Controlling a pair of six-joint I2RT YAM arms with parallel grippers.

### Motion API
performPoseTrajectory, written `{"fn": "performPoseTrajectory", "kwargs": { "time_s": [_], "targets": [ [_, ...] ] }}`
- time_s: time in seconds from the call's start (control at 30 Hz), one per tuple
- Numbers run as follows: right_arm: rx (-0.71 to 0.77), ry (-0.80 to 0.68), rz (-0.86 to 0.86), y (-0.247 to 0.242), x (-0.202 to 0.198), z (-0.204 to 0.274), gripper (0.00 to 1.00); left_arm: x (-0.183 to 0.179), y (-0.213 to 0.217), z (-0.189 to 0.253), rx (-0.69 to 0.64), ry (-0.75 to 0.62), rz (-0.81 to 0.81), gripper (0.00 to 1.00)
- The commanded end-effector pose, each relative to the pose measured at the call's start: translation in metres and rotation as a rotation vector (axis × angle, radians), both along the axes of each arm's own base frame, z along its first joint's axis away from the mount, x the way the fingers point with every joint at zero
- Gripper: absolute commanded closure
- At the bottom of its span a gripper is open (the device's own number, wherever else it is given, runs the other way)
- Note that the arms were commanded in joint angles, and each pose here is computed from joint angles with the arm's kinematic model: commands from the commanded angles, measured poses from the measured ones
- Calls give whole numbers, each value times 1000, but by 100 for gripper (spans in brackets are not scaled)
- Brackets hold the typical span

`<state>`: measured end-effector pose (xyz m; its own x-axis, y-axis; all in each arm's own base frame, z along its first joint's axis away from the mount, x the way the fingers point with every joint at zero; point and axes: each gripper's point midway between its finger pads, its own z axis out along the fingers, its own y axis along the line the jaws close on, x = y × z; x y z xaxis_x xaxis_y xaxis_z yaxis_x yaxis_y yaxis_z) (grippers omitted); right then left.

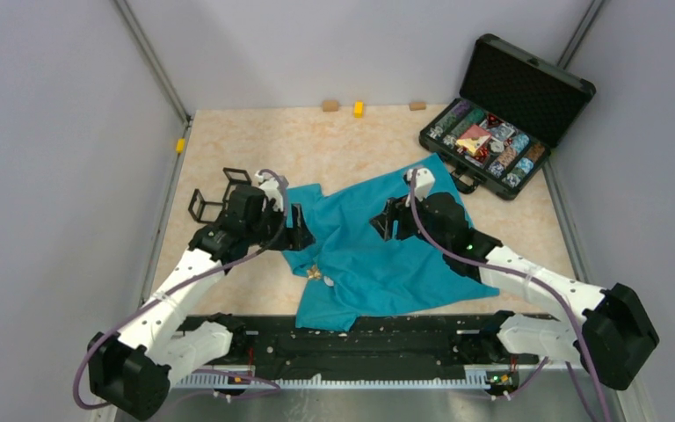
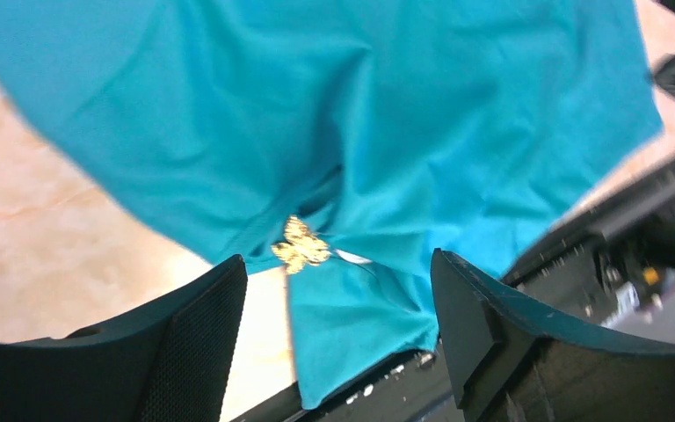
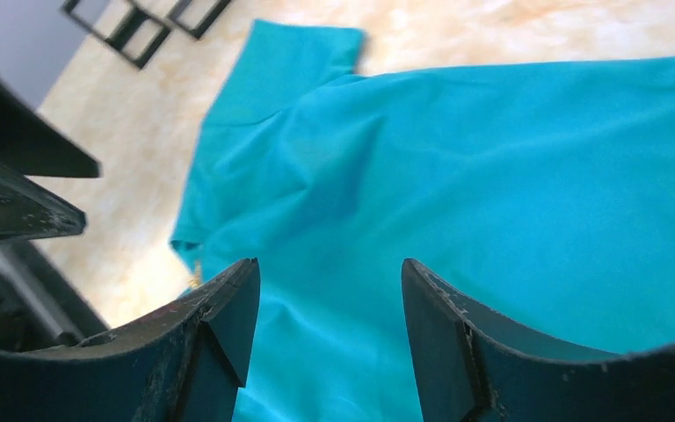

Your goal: Pin the brooch onto the clothing

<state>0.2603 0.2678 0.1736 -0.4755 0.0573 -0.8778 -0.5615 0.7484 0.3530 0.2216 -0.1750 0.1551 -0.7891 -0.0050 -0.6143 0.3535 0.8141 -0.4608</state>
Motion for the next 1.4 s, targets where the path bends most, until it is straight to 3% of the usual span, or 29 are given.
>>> {"fn": "performPoseTrajectory", "kwargs": {
  "time_s": [0.0, 0.17, 0.43, 0.73, 0.87, 1.0, 1.17, 1.37],
  "targets": [
    [-76, -37, -170, -42, 25, 18, 38, 26, 36, -14, 70, 42, 341, 22],
    [-93, 30, -255, -67, 34, 1, 38, 21, 45, -54, 75, 199, 507, 35],
    [-189, 207, -455, -130, 56, -51, 35, 20, 50, -99, 55, 276, 633, 25],
    [-223, 236, -634, -195, 103, -70, 35, 46, 52, -127, 117, 277, 685, 35],
    [-259, 251, -702, -220, 130, -78, 35, 56, 62, -141, 208, 277, 703, 53],
    [-275, 267, -741, -234, 150, -82, 37, 71, 68, -149, 241, 280, 721, 99],
    [-333, 307, -786, -255, 155, -95, 38, 122, 76, -119, 288, 168, 709, 100],
    [-308, 359, -647, -244, 162, -115, 39, 176, 77, -92, 390, 87, 608, 100]
  ]
}}
